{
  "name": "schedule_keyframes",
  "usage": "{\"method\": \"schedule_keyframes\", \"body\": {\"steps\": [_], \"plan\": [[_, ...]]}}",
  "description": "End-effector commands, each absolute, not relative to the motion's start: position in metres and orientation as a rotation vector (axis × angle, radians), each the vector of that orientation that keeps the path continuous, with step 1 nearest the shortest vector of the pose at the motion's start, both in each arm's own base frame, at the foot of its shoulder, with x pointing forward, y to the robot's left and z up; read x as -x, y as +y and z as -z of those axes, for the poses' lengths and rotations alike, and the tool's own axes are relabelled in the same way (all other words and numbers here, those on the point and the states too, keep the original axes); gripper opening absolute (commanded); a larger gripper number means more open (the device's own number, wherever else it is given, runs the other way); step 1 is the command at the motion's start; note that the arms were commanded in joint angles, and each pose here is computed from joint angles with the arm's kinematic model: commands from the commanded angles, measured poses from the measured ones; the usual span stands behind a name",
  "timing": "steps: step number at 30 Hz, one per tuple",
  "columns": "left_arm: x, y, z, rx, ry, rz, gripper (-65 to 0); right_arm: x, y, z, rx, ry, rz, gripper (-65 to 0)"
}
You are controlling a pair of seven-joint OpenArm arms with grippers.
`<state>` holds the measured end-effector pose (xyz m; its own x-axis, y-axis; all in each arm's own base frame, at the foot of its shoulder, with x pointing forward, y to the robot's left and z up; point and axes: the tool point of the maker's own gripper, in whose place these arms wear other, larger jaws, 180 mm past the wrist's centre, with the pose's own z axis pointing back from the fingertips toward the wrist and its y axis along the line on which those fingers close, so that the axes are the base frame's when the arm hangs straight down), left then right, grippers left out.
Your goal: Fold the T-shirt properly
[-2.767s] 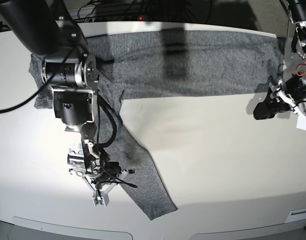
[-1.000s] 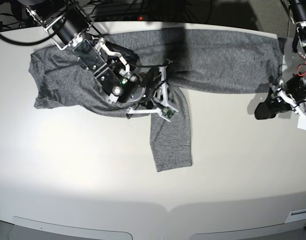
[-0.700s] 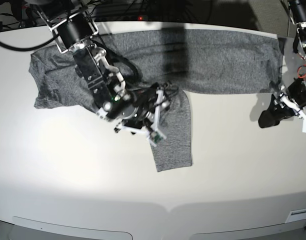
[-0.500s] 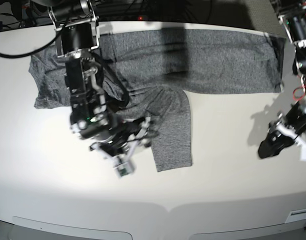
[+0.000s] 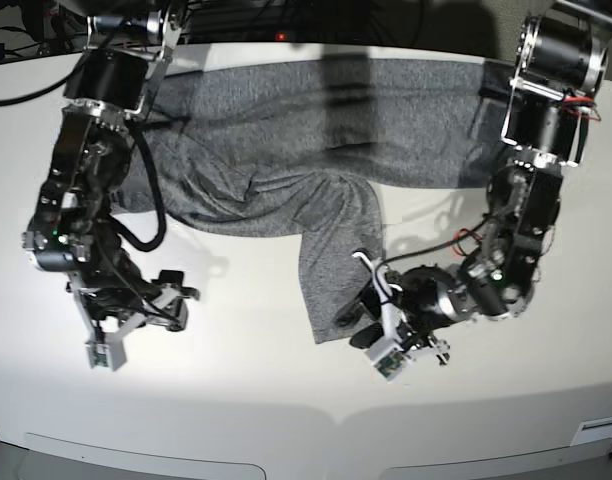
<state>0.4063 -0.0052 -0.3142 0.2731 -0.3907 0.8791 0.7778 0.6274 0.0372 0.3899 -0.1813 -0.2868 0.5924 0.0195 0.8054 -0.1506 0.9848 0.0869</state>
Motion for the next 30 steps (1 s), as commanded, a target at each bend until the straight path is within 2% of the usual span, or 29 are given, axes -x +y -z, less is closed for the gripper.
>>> {"method": "schedule_keyframes", "body": {"steps": [1, 7, 14, 21, 30], "plan": [[-0.419, -0.004, 0.308, 0.434, -1.045, 0.800, -44.4, -0.398, -0.183, 0.265, -0.162, -1.001, -0.119, -30.1], [-0.430, -0.020, 0.363, 0.500, -0.875, 0.652, -44.3, -0.396, -0.195, 0.260, -0.164, -1.007, -0.131, -30.1], [-0.435, -0.036, 0.399, 0.519, -0.745, 0.590, -44.3, -0.395, -0.195, 0.261, -0.164, -0.999, -0.131, -30.1], [-0.410, 0.038, 0.455, 0.353, -0.575, 0.591, -44.4, -0.395, -0.195, 0.261, -0.164, -0.999, -0.131, -30.1], [-0.376, 0.145, 0.474, 0.281, -0.341, 0.431, -44.4, -0.396, -0.192, 0.259, -0.186, -1.007, -0.132, -30.1]]}}
